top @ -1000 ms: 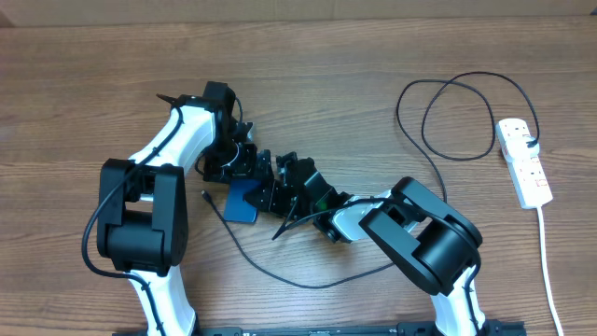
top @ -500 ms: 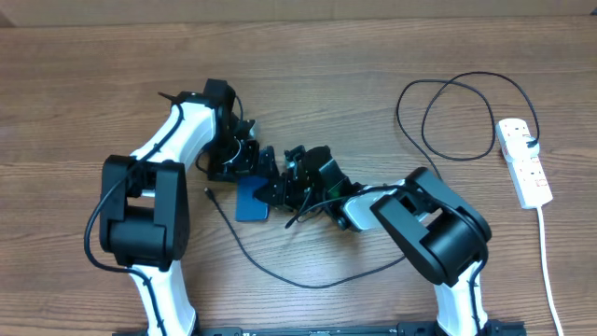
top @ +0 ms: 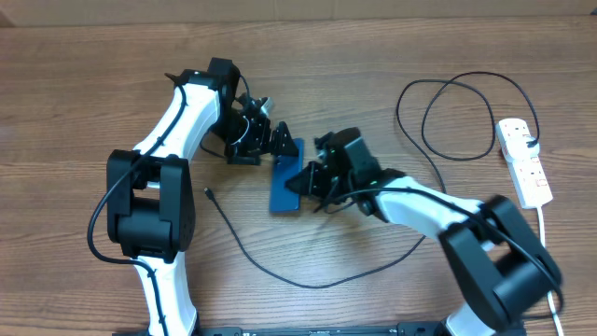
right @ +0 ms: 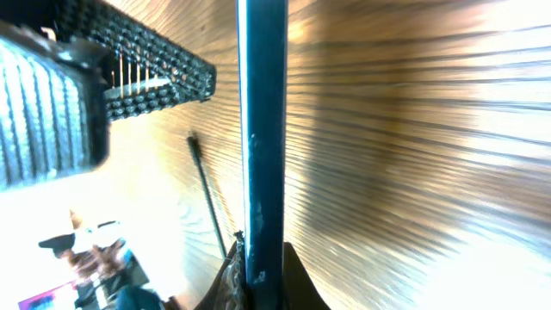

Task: Plug charger to phone and switch on socket
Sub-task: 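Lift the phone on edge with the right gripper, left gripper releasing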

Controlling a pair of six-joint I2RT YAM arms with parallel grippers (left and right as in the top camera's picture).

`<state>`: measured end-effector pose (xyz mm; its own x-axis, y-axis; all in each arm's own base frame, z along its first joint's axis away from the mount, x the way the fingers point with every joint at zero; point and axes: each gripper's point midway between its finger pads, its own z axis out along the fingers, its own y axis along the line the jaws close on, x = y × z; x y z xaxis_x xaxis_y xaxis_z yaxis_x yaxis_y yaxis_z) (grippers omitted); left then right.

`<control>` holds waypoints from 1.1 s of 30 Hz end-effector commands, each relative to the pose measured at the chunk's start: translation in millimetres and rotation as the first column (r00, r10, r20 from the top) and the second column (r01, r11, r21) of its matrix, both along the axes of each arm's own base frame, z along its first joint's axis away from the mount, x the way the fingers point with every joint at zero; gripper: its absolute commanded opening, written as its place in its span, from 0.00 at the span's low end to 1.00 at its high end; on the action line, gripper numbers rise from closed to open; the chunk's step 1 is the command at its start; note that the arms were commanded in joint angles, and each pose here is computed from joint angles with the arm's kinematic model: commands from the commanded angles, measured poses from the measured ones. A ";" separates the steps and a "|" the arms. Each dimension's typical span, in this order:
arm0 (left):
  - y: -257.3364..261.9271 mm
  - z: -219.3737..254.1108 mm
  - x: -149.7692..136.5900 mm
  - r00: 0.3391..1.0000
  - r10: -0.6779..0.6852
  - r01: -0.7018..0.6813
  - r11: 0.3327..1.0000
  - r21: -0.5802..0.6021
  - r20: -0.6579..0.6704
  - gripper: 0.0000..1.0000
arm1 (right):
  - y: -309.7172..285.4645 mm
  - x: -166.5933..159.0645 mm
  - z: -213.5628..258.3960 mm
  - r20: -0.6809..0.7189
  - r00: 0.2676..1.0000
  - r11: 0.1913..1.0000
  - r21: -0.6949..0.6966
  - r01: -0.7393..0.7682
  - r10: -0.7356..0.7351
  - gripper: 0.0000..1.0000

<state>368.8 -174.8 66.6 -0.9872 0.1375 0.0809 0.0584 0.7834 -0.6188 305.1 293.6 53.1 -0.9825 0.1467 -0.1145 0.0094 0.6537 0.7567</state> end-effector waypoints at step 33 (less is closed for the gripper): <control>-44.6 48.9 6.6 0.997 -0.036 0.057 0.930 -0.363 0.064 1.00 | -46.8 14.7 65.8 0.070 0.982 0.972 -0.170 -0.162 0.176 0.04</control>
